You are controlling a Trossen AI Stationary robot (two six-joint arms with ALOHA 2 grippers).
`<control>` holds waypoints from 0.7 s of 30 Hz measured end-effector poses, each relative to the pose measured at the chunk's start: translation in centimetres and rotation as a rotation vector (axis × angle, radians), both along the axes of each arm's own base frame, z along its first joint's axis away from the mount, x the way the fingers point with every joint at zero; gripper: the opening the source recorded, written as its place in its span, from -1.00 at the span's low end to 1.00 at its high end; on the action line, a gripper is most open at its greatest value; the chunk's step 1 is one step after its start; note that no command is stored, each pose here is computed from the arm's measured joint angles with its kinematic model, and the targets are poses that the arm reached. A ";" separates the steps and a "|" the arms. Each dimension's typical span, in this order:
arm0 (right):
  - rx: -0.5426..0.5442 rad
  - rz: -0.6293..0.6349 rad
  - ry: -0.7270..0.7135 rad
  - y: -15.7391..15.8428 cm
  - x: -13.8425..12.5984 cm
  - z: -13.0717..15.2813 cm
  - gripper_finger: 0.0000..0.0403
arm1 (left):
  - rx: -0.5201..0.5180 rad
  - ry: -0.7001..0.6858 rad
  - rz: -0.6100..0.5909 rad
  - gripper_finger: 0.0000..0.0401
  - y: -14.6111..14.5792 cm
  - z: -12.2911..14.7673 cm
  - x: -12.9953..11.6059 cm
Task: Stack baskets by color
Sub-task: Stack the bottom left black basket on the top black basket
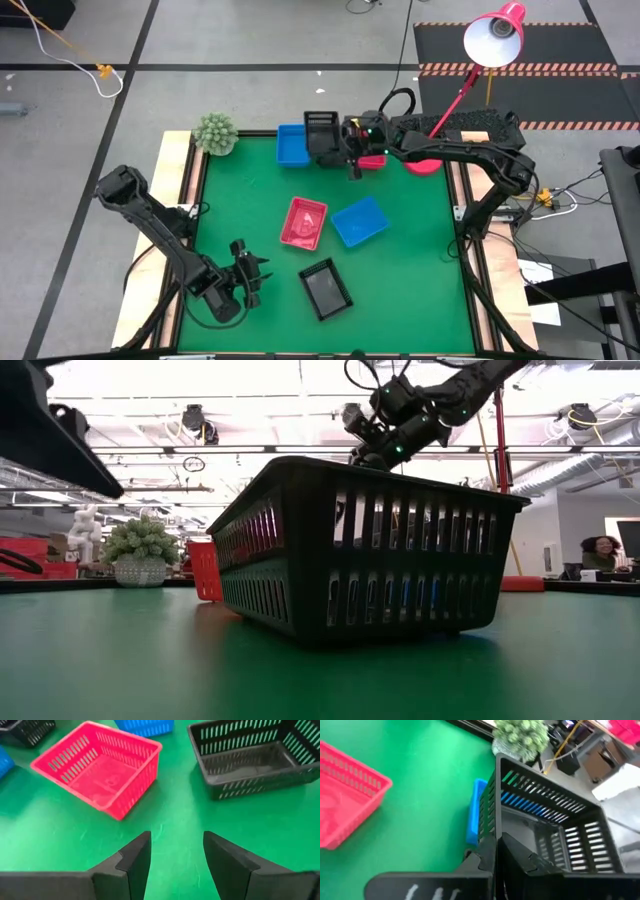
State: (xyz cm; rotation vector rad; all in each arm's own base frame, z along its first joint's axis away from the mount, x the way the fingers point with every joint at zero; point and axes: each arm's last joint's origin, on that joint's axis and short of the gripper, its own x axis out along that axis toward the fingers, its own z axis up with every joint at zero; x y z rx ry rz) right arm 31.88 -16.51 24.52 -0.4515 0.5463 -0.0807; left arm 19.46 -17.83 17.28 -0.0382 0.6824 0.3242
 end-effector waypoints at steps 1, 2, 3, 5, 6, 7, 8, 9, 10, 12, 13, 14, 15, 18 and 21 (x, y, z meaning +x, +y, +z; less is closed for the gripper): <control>0.003 -0.003 0.005 0.0 -0.2 -0.4 -0.97 | -0.001 -0.001 0.003 -0.08 0.2 -0.2 0.0; 0.003 -0.003 0.010 0.0 -0.3 -0.8 -0.97 | 0.002 0.001 0.008 -0.08 0.3 -0.4 0.0; 0.000 -0.004 0.012 0.0 -0.5 -1.2 -0.97 | 0.005 0.005 0.012 -0.08 0.5 -0.6 0.0; -0.006 -0.008 0.003 -0.1 -0.8 -2.0 -0.97 | 0.008 0.006 0.024 -0.08 0.8 -0.6 0.1; -0.012 -0.010 -0.008 -0.1 -0.9 -2.3 -0.97 | 0.010 0.006 0.026 -0.08 0.8 -0.6 0.2; -0.018 -0.014 -0.018 -0.1 -1.1 -2.6 -0.97 | 0.017 0.007 0.022 -0.08 0.9 -0.6 0.4; -0.023 -0.017 -0.024 -0.1 -1.3 -2.9 -0.97 | 0.024 0.005 0.014 -0.08 1.0 -0.6 0.5; -0.026 -0.019 -0.029 -0.1 -1.5 -3.3 -0.97 | 0.029 0.000 0.005 -0.08 1.0 -0.5 0.7; -0.030 -0.023 -0.035 -0.2 -1.6 -3.6 -0.97 | 0.033 -0.005 -0.004 -0.08 1.0 -0.5 0.8; -0.042 -0.029 -0.055 -0.2 -2.0 -4.1 -0.97 | 0.047 -0.016 -0.025 -0.08 1.0 -0.3 1.2; -0.045 -0.031 -0.061 -0.2 -2.1 -4.3 -0.97 | 0.053 -0.022 -0.032 -0.08 1.0 -0.2 1.4; -0.044 -0.035 -0.058 -0.2 -2.3 -4.6 -0.97 | 0.058 -0.028 -0.039 -0.08 1.1 -0.1 1.7; -0.039 -0.037 -0.051 -0.2 -2.5 -4.9 -0.97 | 0.067 -0.033 -0.048 -0.08 1.1 -0.1 1.9; -0.033 -0.042 -0.039 -0.2 -2.9 -5.4 -0.97 | 0.086 -0.046 -0.062 -0.08 1.4 0.1 2.4; -0.031 -0.048 -0.034 -0.1 -3.0 -5.7 -0.97 | 0.101 -0.058 -0.068 -0.08 1.7 0.3 3.0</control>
